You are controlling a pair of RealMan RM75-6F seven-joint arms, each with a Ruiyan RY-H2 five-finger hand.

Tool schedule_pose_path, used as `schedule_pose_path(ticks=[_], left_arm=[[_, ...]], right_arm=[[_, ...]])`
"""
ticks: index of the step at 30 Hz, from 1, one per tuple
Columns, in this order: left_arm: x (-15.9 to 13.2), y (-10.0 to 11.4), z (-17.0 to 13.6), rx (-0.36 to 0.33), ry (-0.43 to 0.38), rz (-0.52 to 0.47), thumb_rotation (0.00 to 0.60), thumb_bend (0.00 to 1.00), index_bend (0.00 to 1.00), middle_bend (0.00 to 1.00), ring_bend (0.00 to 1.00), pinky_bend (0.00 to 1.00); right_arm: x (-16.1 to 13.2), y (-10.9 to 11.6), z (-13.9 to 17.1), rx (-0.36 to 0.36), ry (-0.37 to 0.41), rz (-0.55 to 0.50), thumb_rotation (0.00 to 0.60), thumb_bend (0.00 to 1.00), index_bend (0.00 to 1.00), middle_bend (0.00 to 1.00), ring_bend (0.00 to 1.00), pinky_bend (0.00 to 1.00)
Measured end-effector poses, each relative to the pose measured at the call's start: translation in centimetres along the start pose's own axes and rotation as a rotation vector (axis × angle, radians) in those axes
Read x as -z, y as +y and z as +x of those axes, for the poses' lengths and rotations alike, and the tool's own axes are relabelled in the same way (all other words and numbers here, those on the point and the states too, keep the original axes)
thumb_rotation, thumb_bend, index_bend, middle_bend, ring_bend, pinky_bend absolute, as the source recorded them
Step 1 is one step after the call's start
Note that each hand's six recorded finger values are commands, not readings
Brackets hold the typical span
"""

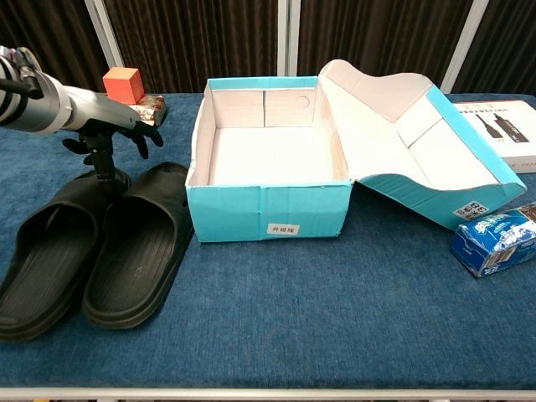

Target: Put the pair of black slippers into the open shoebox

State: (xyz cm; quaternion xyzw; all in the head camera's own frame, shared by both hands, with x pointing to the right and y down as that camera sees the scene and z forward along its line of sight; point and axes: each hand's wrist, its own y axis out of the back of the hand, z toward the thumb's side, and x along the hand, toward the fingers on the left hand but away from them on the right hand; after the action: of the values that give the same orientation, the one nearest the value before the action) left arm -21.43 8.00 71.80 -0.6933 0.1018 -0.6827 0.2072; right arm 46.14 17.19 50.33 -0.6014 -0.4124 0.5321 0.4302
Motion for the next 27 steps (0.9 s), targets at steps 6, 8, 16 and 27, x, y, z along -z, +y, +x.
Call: schedule_pose_path(ticks=[6,8,16,27], left_arm=[[0.0,-0.6,0.3,0.038,0.050,0.007,0.600,0.00,0.05,0.17,0.77,0.93],[0.0,-0.8,0.6,0.046,0.059,0.000,0.600,0.00,0.11,0.22,0.78,0.93],[-0.2,-0.9,1.9,0.033,0.058,-0.057,0.600,0.00,0.35,0.46,0.84,0.94],[1.0,0.6,1.4,-0.028,0.053,-0.110,0.600,0.00,0.48,0.58,0.87,0.94]], right_arm=[[0.4,-0.2,0.1,-0.006,-0.008,-0.007,0.600,0.02,0.00,0.14,0.00,0.00],[0.6,-0.3,0.2,-0.008,-0.013,-0.008,0.600,0.03,0.00,0.14,0.00,0.00],[0.7,-0.3,0.2,-0.007,-0.015,-0.012,0.600,0.03,0.00,0.14,0.00,0.00],[0.4,-0.1,0.1,0.007,-0.003,-0.020,0.600,0.03,0.00,0.14,0.00,0.00]])
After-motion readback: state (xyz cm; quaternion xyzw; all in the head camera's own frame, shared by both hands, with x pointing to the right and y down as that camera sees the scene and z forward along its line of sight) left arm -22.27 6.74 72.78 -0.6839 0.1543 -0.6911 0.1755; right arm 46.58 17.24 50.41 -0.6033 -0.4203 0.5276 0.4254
